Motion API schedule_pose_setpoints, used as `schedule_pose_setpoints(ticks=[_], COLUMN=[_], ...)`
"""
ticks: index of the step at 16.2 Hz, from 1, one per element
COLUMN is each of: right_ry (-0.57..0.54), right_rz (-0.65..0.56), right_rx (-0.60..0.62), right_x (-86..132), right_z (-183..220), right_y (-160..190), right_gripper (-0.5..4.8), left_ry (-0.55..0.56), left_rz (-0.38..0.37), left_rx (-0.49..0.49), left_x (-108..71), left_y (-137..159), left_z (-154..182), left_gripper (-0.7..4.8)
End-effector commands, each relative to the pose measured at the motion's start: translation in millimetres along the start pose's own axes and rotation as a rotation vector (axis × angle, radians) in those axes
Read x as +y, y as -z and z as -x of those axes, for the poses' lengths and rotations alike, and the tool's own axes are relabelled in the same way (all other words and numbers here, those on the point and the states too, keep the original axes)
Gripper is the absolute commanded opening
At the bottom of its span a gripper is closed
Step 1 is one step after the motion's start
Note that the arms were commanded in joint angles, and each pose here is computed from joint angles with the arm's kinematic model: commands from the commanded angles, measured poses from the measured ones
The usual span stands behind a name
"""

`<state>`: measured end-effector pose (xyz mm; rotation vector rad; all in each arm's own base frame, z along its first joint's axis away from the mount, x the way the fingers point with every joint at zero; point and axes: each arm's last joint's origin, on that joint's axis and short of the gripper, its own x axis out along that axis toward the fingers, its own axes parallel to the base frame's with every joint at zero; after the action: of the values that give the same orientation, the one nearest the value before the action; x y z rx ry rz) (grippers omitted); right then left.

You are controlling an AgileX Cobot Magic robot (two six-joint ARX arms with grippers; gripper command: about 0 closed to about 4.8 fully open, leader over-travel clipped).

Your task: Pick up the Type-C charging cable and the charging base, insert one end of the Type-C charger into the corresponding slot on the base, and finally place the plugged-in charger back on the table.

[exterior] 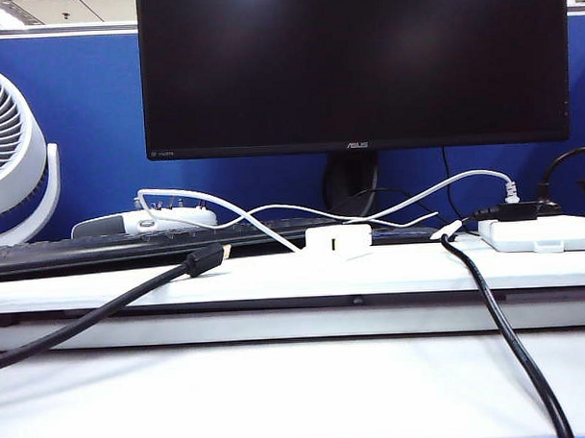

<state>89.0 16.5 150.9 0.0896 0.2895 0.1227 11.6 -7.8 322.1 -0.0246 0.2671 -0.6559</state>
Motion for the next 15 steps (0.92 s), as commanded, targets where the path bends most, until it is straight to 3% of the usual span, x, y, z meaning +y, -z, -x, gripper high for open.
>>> schedule_pose_setpoints(ticks=[1, 3, 9, 11, 15], right_ry=[0.01, 0.012, 0.009, 0.009, 0.009], right_rz=[-0.006, -0.016, -0.017, -0.017, -0.017], right_rx=[0.01, 0.001, 0.001, 0.001, 0.001], right_x=[-1, -1, 0, 0, 0], right_z=[-1, 0, 0, 0, 0], right_y=[2, 1, 1, 1, 1], right_gripper=[-0.06, 0.04, 0.03, 0.03, 0.03], left_ry=[0.085, 0.135, 0.115, 0.048, -0.129], left_rz=[0.006, 0.004, 0.005, 0.008, 0.032], left_rx=[-0.063, -0.078, -0.07, -0.082, -0.196], left_x=[-3.3, -4.6, -0.8, 1.9, 15.5], left_y=[8, 19, 75, 84, 108], left_z=[-27, -45, -98, -104, -105], left_gripper=[-0.06, -0.05, -0.04, -0.04, -0.05])
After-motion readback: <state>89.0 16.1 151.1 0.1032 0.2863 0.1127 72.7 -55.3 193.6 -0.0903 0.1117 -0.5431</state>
